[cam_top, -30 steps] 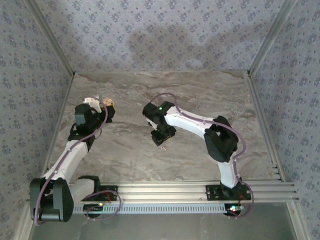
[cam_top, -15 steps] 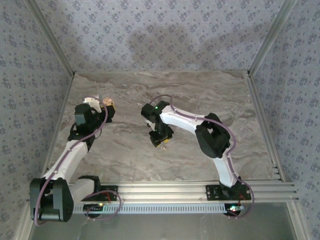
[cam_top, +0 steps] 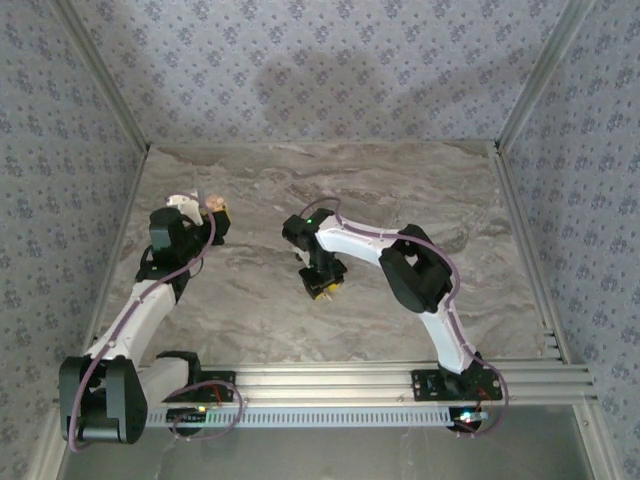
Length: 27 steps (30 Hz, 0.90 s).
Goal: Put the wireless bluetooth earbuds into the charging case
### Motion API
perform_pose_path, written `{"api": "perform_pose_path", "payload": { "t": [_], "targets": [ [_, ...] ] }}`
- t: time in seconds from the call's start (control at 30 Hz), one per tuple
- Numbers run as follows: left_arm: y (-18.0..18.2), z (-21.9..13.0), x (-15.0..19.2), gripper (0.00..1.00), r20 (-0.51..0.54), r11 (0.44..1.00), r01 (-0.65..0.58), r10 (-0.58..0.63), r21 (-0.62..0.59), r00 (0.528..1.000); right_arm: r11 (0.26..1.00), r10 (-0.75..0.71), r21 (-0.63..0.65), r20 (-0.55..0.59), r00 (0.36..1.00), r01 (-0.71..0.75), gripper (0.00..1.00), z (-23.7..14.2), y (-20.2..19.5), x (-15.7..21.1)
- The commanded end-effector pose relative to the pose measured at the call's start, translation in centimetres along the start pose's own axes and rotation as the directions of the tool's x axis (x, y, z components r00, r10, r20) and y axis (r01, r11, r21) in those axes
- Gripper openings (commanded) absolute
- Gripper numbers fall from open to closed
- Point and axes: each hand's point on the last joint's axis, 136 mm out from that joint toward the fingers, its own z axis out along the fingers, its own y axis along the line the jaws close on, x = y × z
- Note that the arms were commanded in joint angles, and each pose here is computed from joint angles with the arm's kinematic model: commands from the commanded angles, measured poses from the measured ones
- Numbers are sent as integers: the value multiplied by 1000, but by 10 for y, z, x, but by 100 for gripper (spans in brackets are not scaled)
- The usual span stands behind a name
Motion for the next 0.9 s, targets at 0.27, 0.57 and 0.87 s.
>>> {"api": "perform_pose_path", "payload": {
  "t": [0.27, 0.57, 0.87],
  "targets": [
    [-12, -4, -21, 17, 52, 1000, -12, 11, 24, 999, 999, 38, 11, -49, 998, -37, 33, 18, -3, 9],
    [-12, -3, -18, 17, 41, 1000, -16, 15, 26, 999, 997, 79, 2, 36, 996, -80, 26, 6, -6, 6],
    [-30, 6, -4, 17, 16, 994, -56, 54, 94, 998, 976, 207, -130, 293, 933, -176, 23, -41, -17, -11]
  ]
}}
